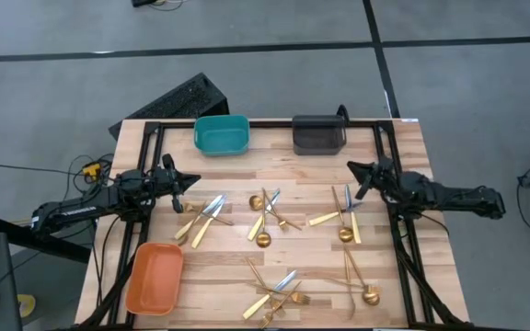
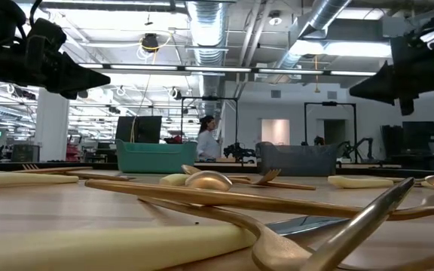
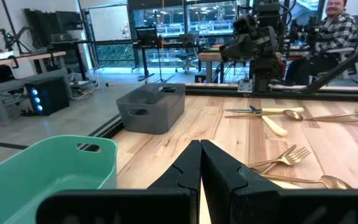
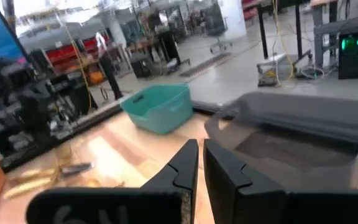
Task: Sort silverware by color (type)
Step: Put the yellow knife into the black bin
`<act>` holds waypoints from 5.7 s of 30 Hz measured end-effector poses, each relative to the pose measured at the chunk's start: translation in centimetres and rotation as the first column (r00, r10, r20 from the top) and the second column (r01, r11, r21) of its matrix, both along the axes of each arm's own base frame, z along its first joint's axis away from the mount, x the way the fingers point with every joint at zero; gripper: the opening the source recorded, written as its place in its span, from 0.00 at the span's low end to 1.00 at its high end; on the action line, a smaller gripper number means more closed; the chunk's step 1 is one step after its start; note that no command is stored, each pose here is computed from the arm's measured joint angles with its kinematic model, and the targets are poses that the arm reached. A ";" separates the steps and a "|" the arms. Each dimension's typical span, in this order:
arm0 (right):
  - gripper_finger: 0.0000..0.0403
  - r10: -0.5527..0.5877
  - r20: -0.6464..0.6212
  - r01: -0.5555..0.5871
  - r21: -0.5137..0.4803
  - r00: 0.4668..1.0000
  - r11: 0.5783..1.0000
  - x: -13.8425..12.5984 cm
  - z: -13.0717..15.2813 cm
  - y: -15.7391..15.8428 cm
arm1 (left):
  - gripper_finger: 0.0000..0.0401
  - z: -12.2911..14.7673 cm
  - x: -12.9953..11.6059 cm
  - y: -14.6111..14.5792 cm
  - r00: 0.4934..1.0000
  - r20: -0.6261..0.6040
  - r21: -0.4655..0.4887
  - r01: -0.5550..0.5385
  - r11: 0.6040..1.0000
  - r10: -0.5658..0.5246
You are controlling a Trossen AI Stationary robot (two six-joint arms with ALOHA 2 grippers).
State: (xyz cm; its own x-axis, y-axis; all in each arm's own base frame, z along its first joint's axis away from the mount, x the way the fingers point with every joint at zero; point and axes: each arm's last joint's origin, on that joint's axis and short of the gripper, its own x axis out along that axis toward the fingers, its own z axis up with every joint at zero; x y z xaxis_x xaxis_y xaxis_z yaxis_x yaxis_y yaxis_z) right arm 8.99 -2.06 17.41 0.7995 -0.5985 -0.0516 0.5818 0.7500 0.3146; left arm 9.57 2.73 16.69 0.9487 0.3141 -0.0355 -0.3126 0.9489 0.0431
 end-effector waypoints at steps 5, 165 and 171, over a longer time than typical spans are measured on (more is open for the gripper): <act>0.13 0.005 -0.027 -0.006 -0.009 1.000 1.000 0.2 -0.2 0.0 | 0.00 0.0 0.0 0.0 1.000 0.000 0.000 0.000 1.000 0.000; 0.44 -0.134 -0.967 -0.119 -0.163 0.219 0.979 16.1 5.3 -15.4 | 0.00 -1.9 1.5 -0.7 0.958 -0.080 -0.285 -0.288 0.914 0.276; 0.44 -0.065 -0.907 -0.090 -0.112 0.417 0.990 15.3 9.1 -11.3 | 0.00 -1.6 1.7 -1.1 0.966 -0.054 -0.272 -0.256 0.928 0.251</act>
State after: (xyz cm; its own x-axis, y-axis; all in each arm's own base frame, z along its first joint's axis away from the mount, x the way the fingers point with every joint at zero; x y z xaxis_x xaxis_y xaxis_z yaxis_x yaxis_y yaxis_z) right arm 24.32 -13.34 26.47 0.3402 -0.6510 -0.6785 0.4598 0.7446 -0.4839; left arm 11.23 1.66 15.08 0.8371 0.5197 -0.1707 -0.5459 0.8138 -0.1994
